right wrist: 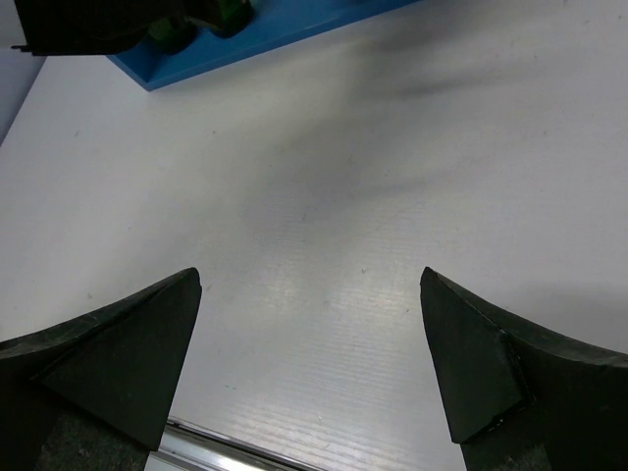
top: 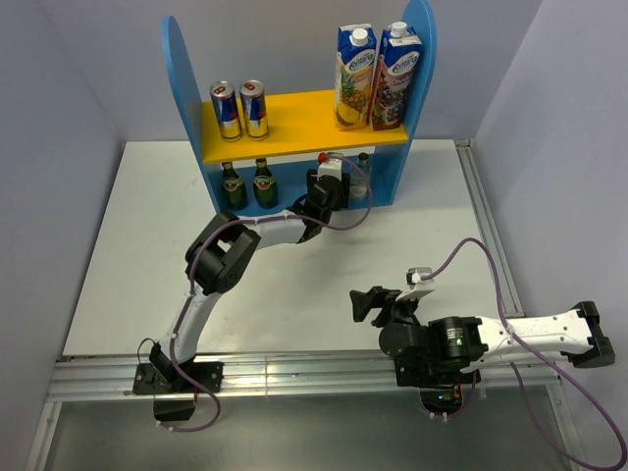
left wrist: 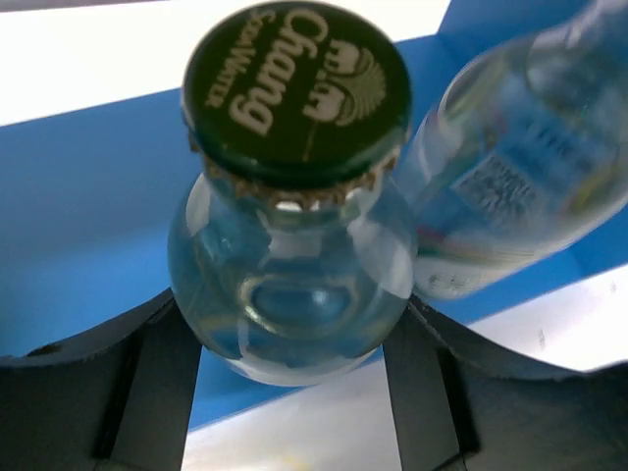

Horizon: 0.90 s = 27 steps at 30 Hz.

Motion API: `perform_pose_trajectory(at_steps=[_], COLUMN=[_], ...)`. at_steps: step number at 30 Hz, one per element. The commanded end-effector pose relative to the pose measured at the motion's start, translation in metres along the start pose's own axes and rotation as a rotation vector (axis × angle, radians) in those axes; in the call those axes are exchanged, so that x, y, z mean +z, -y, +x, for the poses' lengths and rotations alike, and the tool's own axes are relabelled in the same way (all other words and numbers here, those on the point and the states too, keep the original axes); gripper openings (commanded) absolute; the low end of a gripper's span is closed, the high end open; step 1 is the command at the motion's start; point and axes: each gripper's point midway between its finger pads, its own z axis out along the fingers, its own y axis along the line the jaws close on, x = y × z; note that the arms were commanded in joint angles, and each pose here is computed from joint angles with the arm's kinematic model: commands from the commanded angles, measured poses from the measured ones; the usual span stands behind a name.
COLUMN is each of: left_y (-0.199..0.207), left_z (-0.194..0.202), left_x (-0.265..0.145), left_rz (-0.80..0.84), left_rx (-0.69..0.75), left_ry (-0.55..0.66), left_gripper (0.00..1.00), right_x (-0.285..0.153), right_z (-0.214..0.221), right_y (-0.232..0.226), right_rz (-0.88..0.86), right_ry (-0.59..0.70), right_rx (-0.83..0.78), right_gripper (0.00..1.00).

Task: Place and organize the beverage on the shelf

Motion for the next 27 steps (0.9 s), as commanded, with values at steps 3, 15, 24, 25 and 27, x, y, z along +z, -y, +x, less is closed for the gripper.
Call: perform_pose_trajectory(at_steps=[3,15,24,25,27], left_y=[0.023,0.023,0.001,-0.001,-0.006], left_z=[-0.072,-0.062,-0.065,-0.071,-0.062], left_x=[0.011,0.024,-0.005,-0.011,-0.019], left_rz=[0.066,0.042,-0.002,-0.002,-0.008], left_rx=[-0.13,-0.125,-0.125,-0.132,-0.132], left_ry=[0.179,0.161,0.153,0.16,0.14], left_gripper=[0.0,0.99,0.99,0.99,0.99], right_x=[0.0,0.0,0.0,0.0,0.001], right_z=[-0.007,-0.006,-0.007,-0.007,-0.007], right_y=[-0.003,-0.004,-0.003,-0.004,-0.003], right_rz=[-0.003,-0.003,0.0,-0.001,0.003], right_ry=[0.031,0.032,0.034,0.033,0.034], right_rx=[0.034,0.028,0.027,0.027,0.025], right_gripper=[1.0,1.0,1.0,1.0,1.0])
